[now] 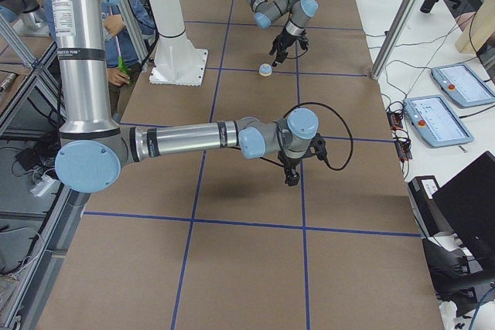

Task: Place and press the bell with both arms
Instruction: 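Open the left gripper and withdraw it while the right arm approaches, then move the right gripper above the bell's cream button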

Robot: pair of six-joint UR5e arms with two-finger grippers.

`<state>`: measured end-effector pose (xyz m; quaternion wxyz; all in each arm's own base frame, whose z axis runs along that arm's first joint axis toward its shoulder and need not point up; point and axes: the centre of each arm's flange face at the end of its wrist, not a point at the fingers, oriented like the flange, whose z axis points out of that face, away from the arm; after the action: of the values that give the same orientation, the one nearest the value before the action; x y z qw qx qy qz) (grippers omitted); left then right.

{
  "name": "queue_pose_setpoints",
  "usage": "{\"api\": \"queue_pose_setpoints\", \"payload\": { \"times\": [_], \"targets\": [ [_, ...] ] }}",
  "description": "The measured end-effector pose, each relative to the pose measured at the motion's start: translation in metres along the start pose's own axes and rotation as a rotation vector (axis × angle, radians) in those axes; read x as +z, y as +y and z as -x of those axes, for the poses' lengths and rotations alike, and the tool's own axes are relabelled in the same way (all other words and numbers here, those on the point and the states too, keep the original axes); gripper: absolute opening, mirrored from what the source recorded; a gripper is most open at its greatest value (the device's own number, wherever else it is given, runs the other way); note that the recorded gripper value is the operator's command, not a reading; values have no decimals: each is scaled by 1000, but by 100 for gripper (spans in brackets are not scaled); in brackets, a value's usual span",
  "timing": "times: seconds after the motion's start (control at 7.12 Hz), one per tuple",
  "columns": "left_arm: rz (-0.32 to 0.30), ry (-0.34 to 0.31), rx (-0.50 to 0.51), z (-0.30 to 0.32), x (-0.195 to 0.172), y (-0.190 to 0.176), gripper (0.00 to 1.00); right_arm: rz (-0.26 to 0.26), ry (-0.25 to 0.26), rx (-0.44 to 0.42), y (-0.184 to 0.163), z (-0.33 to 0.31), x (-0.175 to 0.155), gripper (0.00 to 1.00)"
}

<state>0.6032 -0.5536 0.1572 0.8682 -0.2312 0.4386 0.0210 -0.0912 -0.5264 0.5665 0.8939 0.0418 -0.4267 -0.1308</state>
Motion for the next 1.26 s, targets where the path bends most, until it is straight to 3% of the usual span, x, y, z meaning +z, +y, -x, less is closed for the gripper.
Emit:
{"api": "queue_pose_setpoints", "payload": {
  "times": [0.42,0.84,1.26],
  "targets": [
    [-88,77,54,114,-45,29,99,-4,-28,71,-52,122,14,100],
    [-173,89,102,266,-84,46,99,-69,-9,221,-77,317,46,97],
    [-238,61,128,384,-113,49,98,-181,-7,330,-52,498,97,51]
  ]
}}
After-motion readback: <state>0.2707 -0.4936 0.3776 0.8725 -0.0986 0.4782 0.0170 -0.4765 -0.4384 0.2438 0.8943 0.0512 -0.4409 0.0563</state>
